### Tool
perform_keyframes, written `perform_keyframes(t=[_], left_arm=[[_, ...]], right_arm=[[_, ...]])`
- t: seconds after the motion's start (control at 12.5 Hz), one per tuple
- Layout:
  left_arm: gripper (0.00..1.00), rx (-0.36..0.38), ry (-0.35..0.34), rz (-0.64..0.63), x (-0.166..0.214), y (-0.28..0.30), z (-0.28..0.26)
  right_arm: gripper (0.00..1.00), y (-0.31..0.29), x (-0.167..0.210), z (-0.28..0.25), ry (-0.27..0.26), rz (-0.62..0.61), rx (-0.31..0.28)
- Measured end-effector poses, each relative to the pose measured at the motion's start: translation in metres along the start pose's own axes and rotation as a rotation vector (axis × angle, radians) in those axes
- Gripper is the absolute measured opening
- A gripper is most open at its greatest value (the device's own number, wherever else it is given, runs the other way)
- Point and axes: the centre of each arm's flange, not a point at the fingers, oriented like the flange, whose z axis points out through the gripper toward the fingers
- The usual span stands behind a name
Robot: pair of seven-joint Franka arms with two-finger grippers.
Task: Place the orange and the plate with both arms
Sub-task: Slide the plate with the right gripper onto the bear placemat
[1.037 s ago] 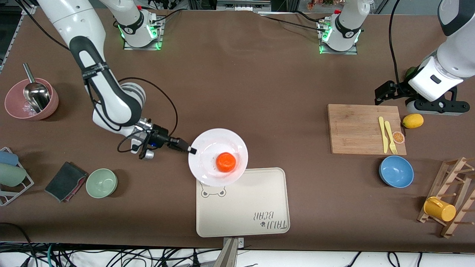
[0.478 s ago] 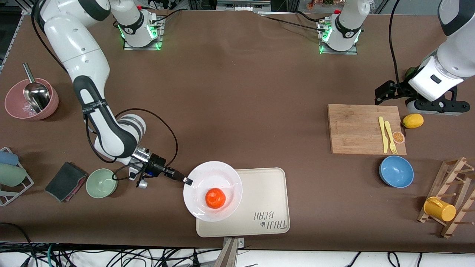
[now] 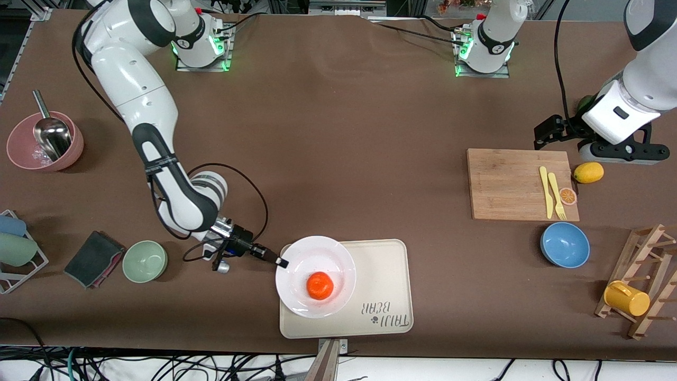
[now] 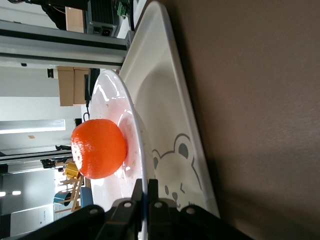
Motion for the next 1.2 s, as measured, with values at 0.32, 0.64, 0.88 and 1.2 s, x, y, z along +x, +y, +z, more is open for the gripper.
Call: perform_keyframes(t=[0.32, 0.64, 0.88, 1.2], left_arm=[[1.00, 0.000, 0.000, 0.013, -0.001, 0.007, 0.000], [1.00, 0.000, 0.004, 0.013, 0.000, 0.008, -0.002], [1.00, 0.000, 0.005, 0.013, 0.000, 0.008, -0.002], [1.00, 0.000, 0.005, 0.013, 0.000, 0.007, -0.002]], right_arm=[[0.05, -0.003, -0.010, 0.012, -0.016, -0.005, -0.004], [0.05, -0.009, -0.028, 0.027, -0.031, -0.020, -0.018], [0.05, -0.011, -0.040, 0.038, -0.035, -0.046, -0.047], [0.05, -0.016, -0.044, 0.043, -0.035, -0.069, -0.061]])
